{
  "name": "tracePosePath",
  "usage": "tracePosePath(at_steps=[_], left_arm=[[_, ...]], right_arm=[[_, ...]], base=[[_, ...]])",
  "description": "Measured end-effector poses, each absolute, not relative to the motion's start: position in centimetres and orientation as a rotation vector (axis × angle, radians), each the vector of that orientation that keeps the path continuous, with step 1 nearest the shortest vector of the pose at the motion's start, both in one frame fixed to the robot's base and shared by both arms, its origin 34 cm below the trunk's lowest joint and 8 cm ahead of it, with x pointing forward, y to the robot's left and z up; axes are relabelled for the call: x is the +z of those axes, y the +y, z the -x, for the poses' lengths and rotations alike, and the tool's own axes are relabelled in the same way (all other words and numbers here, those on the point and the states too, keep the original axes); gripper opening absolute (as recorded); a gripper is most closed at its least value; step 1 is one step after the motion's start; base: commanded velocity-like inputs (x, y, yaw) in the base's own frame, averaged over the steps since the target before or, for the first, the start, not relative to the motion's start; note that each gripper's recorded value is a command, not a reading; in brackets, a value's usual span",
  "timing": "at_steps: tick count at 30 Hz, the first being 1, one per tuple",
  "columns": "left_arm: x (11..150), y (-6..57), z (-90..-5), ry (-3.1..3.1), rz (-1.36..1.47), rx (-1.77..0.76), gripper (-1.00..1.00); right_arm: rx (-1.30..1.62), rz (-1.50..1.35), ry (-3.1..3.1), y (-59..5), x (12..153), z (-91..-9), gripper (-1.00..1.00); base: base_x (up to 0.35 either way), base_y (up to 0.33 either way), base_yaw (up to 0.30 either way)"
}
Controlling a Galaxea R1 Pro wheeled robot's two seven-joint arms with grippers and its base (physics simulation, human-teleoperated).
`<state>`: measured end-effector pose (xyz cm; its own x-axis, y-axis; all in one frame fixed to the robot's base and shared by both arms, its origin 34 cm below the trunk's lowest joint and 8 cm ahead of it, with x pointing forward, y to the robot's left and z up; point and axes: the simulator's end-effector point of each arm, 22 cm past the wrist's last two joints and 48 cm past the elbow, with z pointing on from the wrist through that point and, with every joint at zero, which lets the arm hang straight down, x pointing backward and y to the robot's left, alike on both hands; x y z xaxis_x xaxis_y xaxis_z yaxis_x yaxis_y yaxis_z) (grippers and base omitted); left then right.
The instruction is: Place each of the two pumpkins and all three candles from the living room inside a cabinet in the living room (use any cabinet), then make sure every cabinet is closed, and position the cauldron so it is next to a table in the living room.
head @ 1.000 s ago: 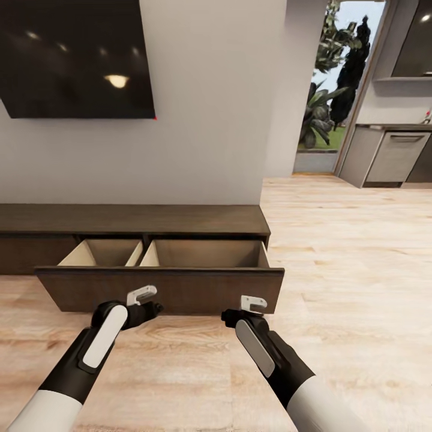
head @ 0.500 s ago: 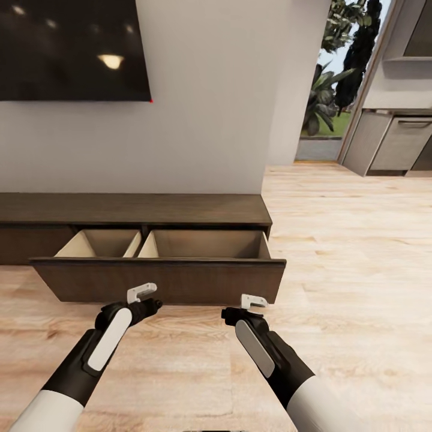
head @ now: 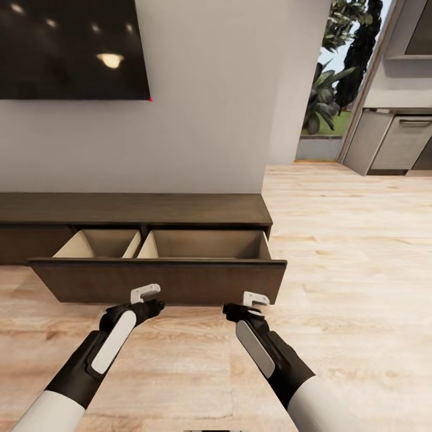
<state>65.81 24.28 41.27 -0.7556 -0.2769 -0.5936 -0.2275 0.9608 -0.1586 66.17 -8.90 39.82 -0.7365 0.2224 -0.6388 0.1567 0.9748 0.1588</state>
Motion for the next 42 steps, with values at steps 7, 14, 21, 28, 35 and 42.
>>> tracePosePath(at_steps=[7,14,21,28,35,42], left_arm=[[40.1,23.3,-65.1,2.480,0.263,-0.053,1.00],[39.9,21.4,-65.3,2.451,0.168,-0.062,1.00],[40.7,19.5,-66.1,2.390,0.017,-0.262,1.00],[40.8,19.5,-66.5,2.363,0.015,-0.291,1.00],[40.8,19.6,-66.6,2.360,0.023,-0.292,1.00],[40.8,19.5,-66.6,2.361,0.023,-0.291,1.00]], right_arm=[[0.100,-0.272,2.363,-9.5,40.5,-67.0,1.00],[0.095,-0.272,2.354,-9.5,40.6,-67.1,1.00],[0.095,-0.272,2.354,-9.6,40.6,-67.1,1.00],[0.095,-0.271,2.354,-9.5,40.6,-67.1,1.00],[0.095,-0.273,2.354,-9.6,40.6,-67.1,1.00],[0.093,-0.273,2.355,-9.7,40.5,-67.1,1.00]], base=[[0.140,0.000,0.000],[0.008,0.000,0.000],[0.000,0.000,0.000],[0.110,0.031,0.000],[0.140,0.033,0.000],[0.030,0.007,0.000]])
